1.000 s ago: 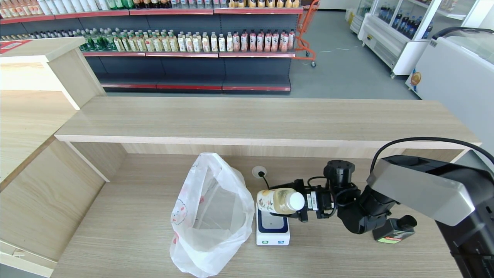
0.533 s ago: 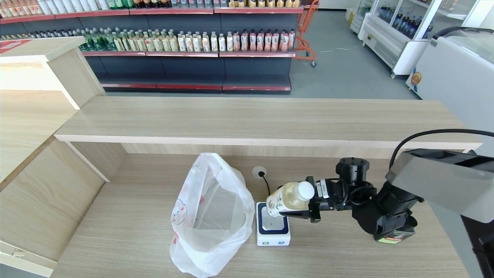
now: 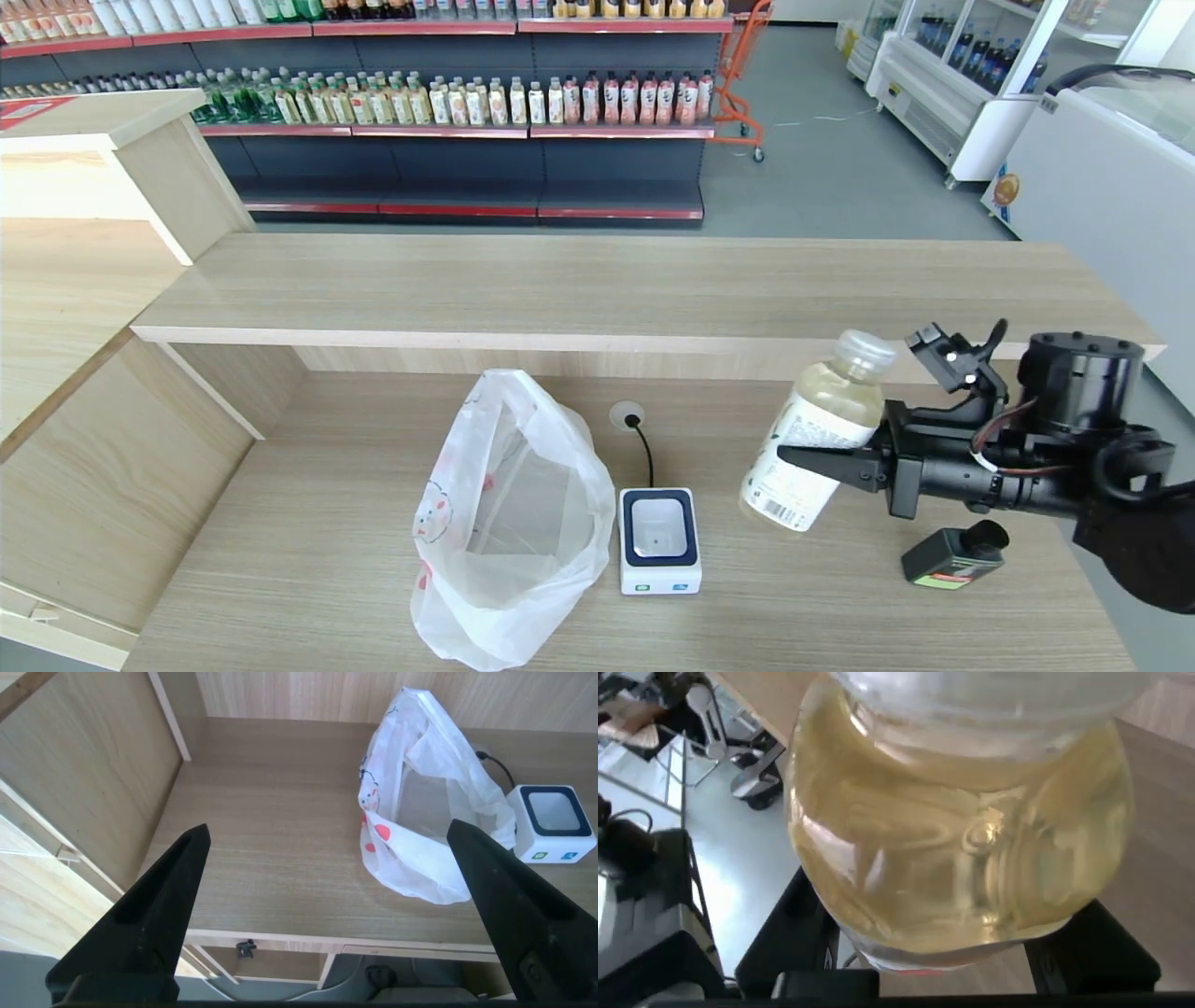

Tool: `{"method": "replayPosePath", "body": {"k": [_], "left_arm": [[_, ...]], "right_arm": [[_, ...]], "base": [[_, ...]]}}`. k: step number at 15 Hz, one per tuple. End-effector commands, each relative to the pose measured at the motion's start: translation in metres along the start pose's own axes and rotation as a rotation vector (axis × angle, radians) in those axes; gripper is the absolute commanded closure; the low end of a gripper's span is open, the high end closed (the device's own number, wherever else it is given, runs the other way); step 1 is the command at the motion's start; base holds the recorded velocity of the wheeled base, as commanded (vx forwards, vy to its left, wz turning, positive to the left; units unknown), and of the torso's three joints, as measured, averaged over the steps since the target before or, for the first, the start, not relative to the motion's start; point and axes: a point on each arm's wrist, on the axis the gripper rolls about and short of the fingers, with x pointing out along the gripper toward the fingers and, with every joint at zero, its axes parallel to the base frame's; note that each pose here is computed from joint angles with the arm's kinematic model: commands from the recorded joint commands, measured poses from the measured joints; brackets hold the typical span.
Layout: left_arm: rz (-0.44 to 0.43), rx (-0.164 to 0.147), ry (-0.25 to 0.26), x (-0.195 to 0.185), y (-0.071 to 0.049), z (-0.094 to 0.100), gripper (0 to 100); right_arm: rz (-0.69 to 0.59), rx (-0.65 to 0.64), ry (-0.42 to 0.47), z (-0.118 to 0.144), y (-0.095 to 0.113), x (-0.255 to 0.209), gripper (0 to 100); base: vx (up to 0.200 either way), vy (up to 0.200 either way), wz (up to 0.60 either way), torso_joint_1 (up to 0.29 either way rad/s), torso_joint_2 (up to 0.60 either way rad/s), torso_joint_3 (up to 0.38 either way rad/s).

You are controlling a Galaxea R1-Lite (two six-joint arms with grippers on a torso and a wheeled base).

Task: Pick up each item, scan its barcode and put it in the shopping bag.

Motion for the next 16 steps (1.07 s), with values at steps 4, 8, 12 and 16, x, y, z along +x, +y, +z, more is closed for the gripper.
{"method": "replayPosePath", "body": {"k": [4, 8, 12, 16], "left_arm": [[0.000, 0.000, -0.001, 0.000, 0.000, 0.000, 0], [0.000, 0.004, -0.001, 0.000, 0.000, 0.000, 0], [0.000, 0.004, -0.001, 0.000, 0.000, 0.000, 0], [0.000, 0.003, -0.001, 0.000, 0.000, 0.000, 0]], "right_arm": [[-0.337, 0.137, -0.099, 0.006, 0.071, -0.044, 100], [-0.472, 0.145, -0.109, 0.007, 0.096, -0.072, 100], [-0.475, 0.175, -0.062, 0.005, 0.119, -0.095, 100], [-0.473, 0.222, -0.084, 0.008, 0.119, -0.096, 100]], "base": [[0.000, 0.000, 0.00, 0.000, 0.00, 0.000], [0.000, 0.000, 0.00, 0.000, 0.00, 0.000], [0.000, 0.000, 0.00, 0.000, 0.00, 0.000], [0.000, 0.100, 0.00, -0.004, 0.00, 0.005]]}}
